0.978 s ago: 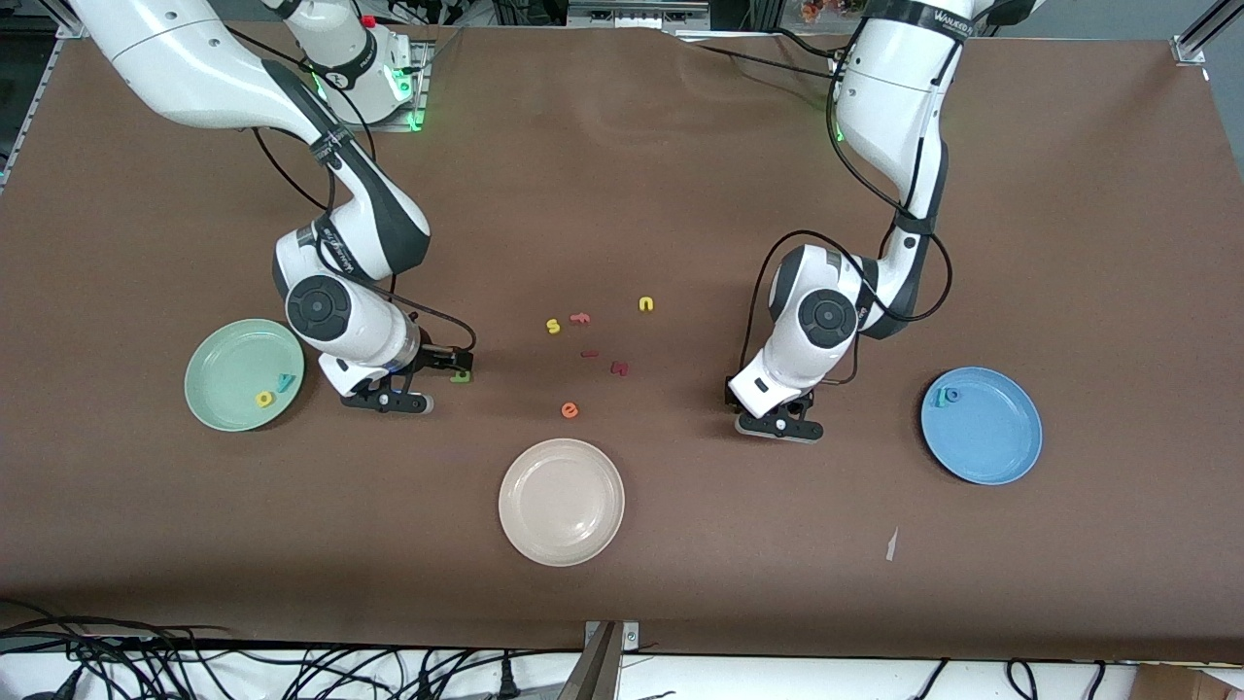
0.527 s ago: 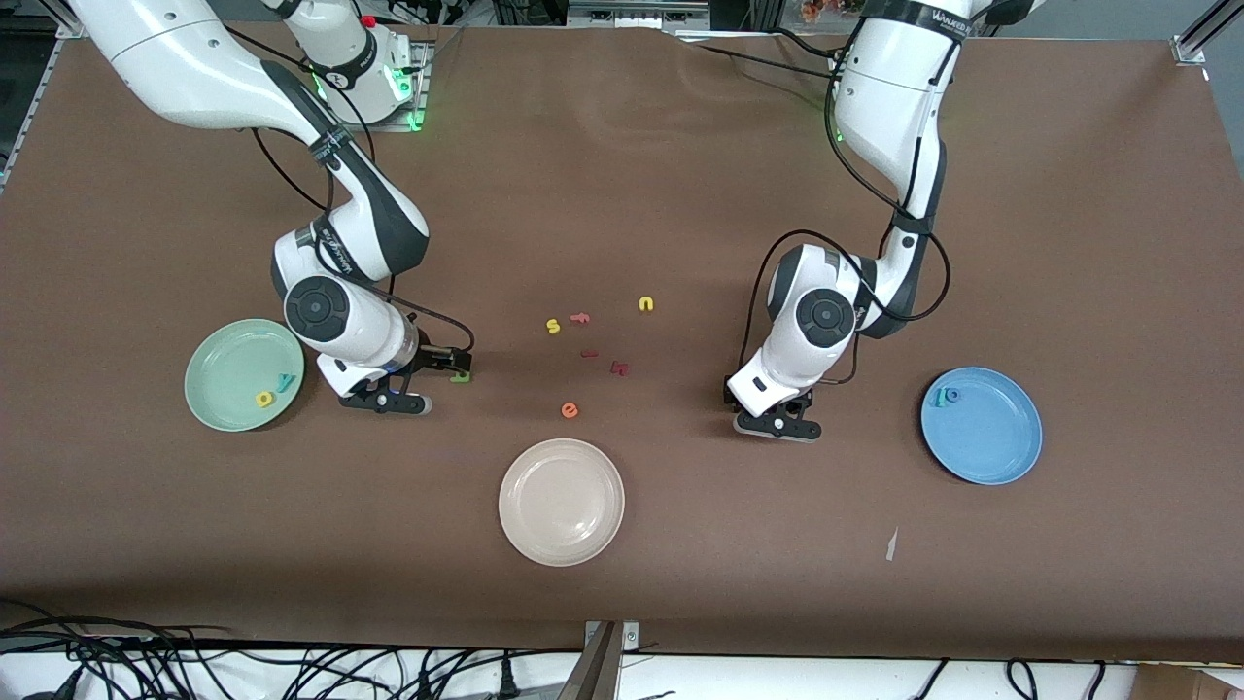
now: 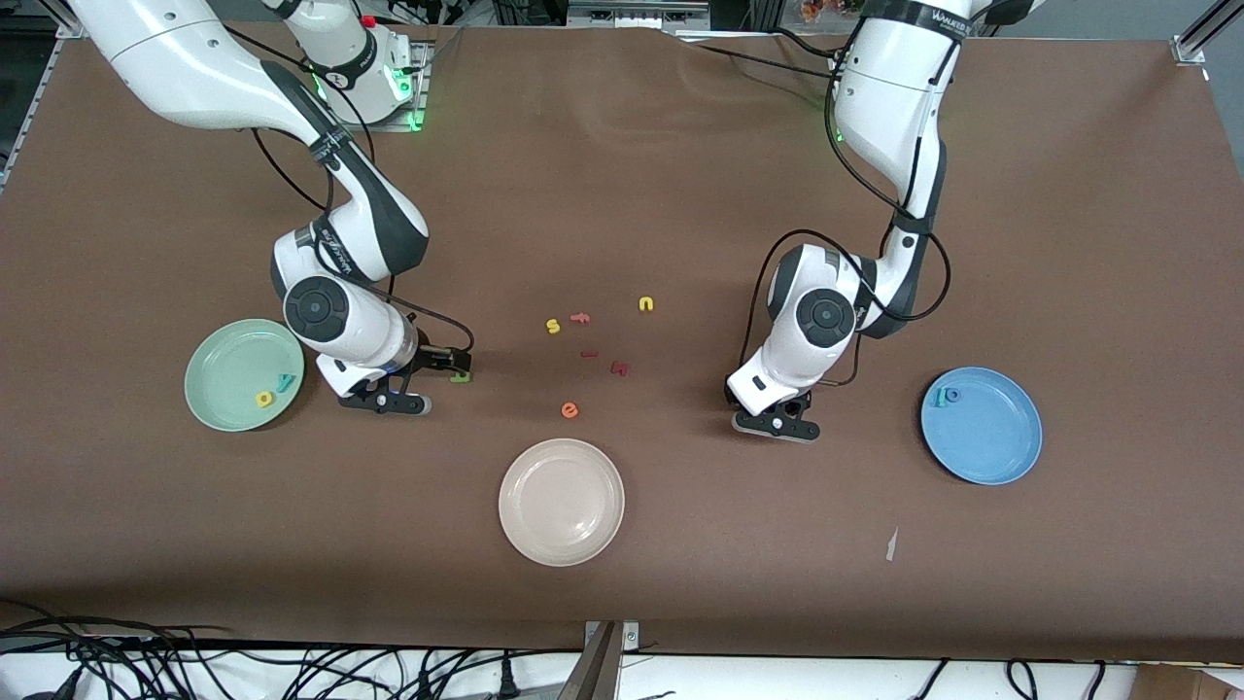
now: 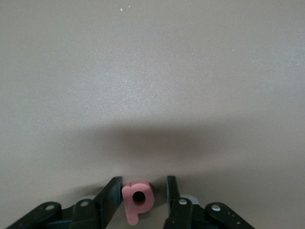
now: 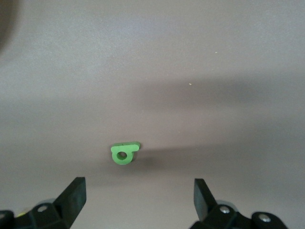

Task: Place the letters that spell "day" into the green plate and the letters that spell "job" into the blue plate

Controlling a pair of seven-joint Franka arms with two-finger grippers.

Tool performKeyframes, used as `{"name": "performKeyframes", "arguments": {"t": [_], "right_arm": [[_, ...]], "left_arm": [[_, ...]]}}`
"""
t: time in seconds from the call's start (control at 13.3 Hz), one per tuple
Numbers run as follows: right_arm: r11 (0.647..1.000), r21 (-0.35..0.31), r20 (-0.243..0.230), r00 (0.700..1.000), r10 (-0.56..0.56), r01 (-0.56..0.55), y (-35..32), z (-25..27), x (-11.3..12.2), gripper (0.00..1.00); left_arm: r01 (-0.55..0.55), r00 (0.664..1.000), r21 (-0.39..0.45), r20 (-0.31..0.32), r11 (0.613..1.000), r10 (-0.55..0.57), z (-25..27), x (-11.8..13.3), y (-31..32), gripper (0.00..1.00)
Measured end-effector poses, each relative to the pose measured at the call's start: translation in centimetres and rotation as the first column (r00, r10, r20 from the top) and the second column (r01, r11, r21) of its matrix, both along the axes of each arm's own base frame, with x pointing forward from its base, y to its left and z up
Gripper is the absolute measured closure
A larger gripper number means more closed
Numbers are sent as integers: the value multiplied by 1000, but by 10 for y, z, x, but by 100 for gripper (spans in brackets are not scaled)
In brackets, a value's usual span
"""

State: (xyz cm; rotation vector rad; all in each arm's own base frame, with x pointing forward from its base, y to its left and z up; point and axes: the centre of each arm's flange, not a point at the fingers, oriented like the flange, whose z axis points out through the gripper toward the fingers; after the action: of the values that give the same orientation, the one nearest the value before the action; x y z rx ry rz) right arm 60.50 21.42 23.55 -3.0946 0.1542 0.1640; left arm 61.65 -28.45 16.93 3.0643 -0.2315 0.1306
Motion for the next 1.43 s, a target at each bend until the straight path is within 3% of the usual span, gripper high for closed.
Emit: {"name": "performKeyframes", "arguments": {"t": [0.15, 0.83, 1.2, 1.43], "right_arm": [[1000, 0, 0, 1000, 0, 0, 0, 0, 0, 0], [1000, 0, 0, 1000, 0, 0, 4, 0, -2, 0], [1000, -15, 24, 1000, -13, 13, 26, -4, -10, 0], [1000, -29, 51, 999, -12, 13, 29, -21, -17, 0]], "left_arm": [[3, 1000, -3, 5, 1000, -3, 4, 0, -3, 70], [23, 1000, 49, 7, 999, -23, 6, 16, 41, 72], [26, 1000, 36, -14, 999, -26, 52, 49, 144, 72], [68, 997, 15, -47, 998, -67, 79, 55, 207, 72]]}}
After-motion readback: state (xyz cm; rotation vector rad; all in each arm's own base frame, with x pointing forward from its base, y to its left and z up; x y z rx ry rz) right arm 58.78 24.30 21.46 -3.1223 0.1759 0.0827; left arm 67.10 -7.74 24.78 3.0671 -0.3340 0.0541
